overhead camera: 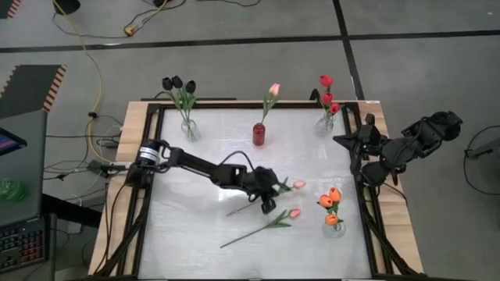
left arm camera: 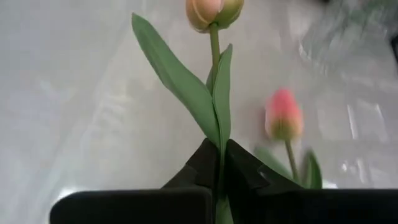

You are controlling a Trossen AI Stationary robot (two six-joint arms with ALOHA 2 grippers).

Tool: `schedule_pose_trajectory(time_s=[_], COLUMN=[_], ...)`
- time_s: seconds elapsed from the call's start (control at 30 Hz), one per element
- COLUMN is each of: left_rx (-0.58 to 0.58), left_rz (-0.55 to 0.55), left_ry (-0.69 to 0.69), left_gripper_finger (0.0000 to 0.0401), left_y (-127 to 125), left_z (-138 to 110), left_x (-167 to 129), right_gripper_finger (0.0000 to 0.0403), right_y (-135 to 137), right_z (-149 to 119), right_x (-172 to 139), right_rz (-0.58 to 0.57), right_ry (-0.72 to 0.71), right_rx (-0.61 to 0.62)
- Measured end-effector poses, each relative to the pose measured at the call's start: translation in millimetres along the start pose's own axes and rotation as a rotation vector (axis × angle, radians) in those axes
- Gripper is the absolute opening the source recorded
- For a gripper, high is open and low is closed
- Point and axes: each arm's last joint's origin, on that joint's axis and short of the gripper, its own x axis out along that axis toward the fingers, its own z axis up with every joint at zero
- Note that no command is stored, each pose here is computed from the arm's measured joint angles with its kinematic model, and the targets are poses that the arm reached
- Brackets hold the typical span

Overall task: Sort flowers into vase by color
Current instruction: Put the top pink flower into the red transparent vase

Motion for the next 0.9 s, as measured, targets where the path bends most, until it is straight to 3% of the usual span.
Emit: schedule_pose_trajectory(time_s=[0.23, 0.43, 0.63, 0.8, 0.9], left_rx=[0.107, 0.186, 0.252, 0.328, 0.375], left_rz=[0.094, 0.185, 0.167, 0.177, 0.226], left_ry=[-0.239, -0.489, -0.793, -1.022, -1.088], left_gripper_finger=[0.0001, 0.0000, 0.0000, 0.0000, 0.0000], left_y=[-0.1, -15.8, -9.5, 13.0, 29.1], left_z=[46.6, 71.9, 58.7, 45.7, 49.7], left_x=[-46.0, -96.4, -121.2, -133.8, -139.0], right_gripper_finger=[0.0036, 0.0036, 0.0036, 0.0036, 0.0036], right_y=[-0.9, -3.5, -3.5, -3.4, -3.2], right_z=[-2.1, -7.2, -7.9, -7.8, -7.6], right_x=[0.0, -0.3, 0.0, 0.0, 0.1], right_rz=[-0.007, -0.025, -0.029, -0.028, -0.028], right_ry=[0.015, 0.053, 0.059, 0.058, 0.057], right_rx=[0.018, 0.029, 0.025, 0.027, 0.028])
